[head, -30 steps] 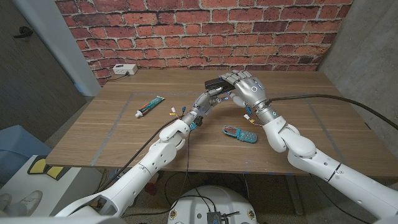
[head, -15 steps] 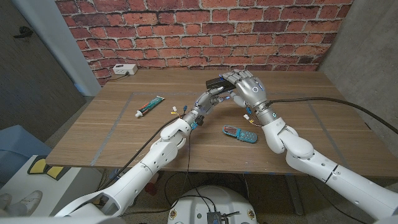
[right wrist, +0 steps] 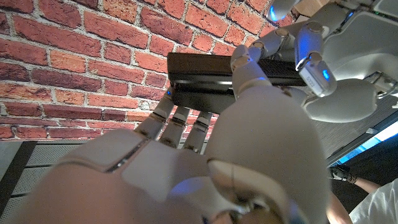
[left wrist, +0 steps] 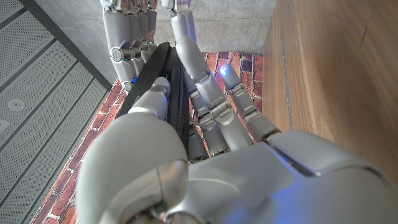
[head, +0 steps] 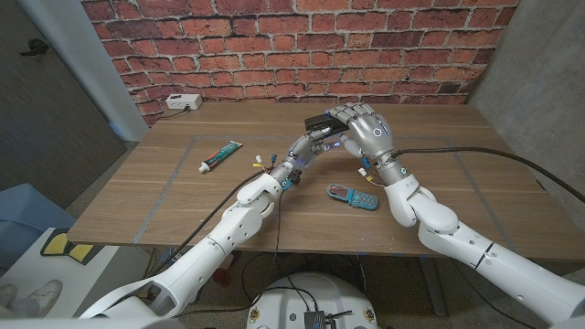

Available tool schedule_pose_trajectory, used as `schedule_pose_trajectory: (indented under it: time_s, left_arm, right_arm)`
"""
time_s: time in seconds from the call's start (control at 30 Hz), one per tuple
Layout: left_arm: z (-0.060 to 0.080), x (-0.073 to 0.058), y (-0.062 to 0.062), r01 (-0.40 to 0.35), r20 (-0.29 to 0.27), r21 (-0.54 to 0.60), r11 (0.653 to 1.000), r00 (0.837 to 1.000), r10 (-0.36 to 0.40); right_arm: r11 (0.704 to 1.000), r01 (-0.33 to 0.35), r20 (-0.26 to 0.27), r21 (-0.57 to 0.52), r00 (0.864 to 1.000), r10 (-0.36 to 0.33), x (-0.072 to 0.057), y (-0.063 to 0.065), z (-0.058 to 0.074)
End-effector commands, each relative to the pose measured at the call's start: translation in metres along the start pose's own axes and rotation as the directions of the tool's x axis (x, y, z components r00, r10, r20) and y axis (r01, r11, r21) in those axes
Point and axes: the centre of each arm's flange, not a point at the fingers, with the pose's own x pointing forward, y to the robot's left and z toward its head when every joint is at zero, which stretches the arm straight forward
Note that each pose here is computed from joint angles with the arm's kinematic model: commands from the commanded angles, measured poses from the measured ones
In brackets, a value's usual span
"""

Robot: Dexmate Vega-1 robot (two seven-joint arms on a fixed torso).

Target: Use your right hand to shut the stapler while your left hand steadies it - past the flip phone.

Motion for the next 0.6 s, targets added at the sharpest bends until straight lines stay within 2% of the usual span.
schedule_pose_trajectory:
  time_s: [0.03, 0.3, 0.6]
  left_arm:
    - [-0.004, -0.003, -0.004, -0.021, -0.024, 0.017, 1.000, 0.999, 0.021]
    - [-0.006, -0.003, -0.003, 0.015, -0.038, 0.036, 0.999, 0.999, -0.013]
    - [-0.006, 0.004, -0.002, 0.132, -0.074, 0.076, 0.988, 0.989, -0.126]
  right_arm:
    - [0.998, 0.018, -0.044, 0.053, 0.999, -0.016, -0.001, -0.002, -0.007]
    - [0.996, 0.001, -0.085, 0.094, 0.996, 0.007, 0.000, -0.001, -0.014]
    - [0.994, -0.019, -0.103, 0.110, 0.994, 0.031, -0.002, 0.001, -0.019]
